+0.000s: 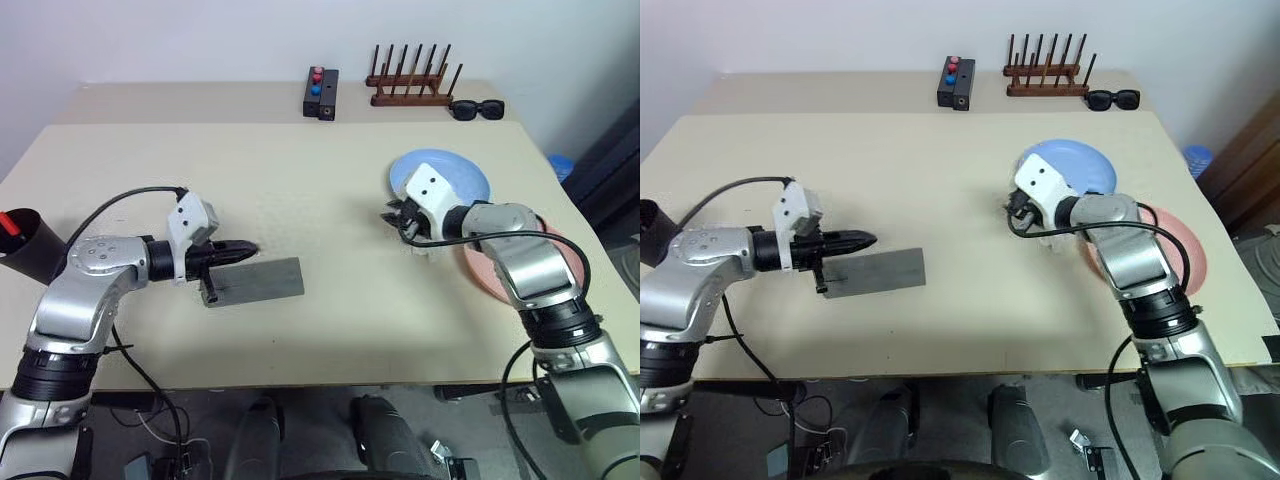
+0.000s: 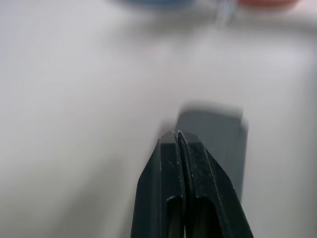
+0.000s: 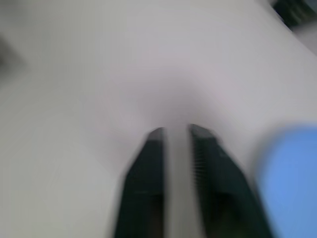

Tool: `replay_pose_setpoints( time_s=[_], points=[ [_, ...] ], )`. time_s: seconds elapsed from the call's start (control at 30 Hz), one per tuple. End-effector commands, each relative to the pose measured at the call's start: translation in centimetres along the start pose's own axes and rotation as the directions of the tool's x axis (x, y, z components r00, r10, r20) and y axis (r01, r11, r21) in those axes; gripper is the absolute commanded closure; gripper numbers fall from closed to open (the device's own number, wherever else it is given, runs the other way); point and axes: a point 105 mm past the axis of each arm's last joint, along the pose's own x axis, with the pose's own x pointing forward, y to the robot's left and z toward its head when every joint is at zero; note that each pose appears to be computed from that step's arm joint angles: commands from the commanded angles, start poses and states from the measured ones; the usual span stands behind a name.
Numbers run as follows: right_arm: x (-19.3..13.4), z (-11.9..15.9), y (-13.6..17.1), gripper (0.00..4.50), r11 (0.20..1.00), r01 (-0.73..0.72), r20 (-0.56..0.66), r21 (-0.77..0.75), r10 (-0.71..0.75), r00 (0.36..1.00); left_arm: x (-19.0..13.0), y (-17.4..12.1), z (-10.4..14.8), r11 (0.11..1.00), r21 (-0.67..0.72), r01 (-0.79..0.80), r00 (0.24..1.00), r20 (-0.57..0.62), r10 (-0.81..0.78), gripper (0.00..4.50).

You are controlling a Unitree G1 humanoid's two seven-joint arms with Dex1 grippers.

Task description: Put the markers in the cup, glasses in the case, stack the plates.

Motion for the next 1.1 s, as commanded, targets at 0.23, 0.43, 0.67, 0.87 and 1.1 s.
replay_pose_setpoints(
  time_s=[0.23, 0.43, 0.67, 0.87, 1.1],
  points=[
    [1.6, -3.6, -3.2, 1.23, 0.976, 0.155, -0.135, -0.156, -0.176, 0.975, 0.5, -5.4, 2.6, 0.997, -0.002, 0.079, 0.979, 0.189, -0.077, 4.50],
    [2.4, -4.5, -4.0, 2.06, 0.967, 0.190, -0.154, -0.168, -0.216, 0.964, 1.0, -7.1, 2.7, 0.995, -0.036, 0.097, 0.972, 0.216, -0.087, 4.50],
    [2.4, -3.5, -4.3, 4.48, 0.959, 0.203, -0.110, -0.196, -0.227, 0.968, 0.8, -6.7, 2.0, 0.995, -0.071, 0.071, 0.972, 0.227, -0.053, 4.50],
    [0.9, -0.7, -5.2, 4.48, 0.935, 0.238, -0.011, -0.262, -0.250, 0.968, 0.3, -5.9, 2.4, 0.993, -0.108, 0.047, 0.962, 0.272, -0.016, 4.50],
    [-5.8, 0.4, -6.4, 4.48, 0.940, 0.219, 0.037, -0.260, -0.217, 0.975, -0.1, -4.9, 3.1, 0.992, -0.109, 0.055, 0.960, 0.279, -0.023, 4.50]
  ],
)
